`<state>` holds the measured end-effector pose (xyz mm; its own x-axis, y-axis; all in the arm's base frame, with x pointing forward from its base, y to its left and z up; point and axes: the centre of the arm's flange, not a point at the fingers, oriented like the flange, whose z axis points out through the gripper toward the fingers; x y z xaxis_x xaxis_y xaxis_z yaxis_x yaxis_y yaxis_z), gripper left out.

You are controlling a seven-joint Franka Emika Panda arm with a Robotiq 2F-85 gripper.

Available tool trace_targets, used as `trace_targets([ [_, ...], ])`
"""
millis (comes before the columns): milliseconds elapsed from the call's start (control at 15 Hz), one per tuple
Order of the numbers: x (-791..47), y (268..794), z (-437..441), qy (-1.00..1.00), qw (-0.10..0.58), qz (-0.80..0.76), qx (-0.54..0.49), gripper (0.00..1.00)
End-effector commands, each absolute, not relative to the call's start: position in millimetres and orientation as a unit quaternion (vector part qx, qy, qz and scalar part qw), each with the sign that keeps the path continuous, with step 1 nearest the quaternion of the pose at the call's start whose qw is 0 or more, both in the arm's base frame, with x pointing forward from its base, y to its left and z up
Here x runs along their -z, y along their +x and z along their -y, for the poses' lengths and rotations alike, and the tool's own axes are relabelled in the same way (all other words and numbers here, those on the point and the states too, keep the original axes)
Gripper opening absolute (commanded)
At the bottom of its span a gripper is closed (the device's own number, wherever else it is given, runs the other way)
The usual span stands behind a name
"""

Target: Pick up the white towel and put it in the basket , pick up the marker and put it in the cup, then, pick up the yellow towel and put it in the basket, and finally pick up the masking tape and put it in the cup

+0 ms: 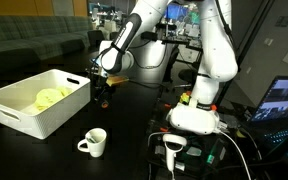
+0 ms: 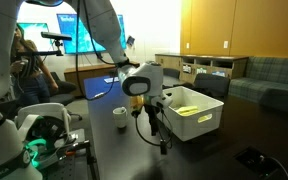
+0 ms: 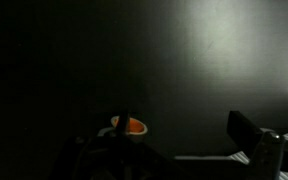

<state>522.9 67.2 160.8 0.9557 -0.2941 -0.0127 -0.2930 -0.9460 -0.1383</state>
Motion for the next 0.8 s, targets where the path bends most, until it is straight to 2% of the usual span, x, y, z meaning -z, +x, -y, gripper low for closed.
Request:
trace_targets([
  [0,-145.8,548.6,-65.2,-0.984,0.064,-0.164,-0.015,1.00],
  [733,-111.3,564.9,-49.8,-0.979,0.056,-0.189,-0.057,1.00],
])
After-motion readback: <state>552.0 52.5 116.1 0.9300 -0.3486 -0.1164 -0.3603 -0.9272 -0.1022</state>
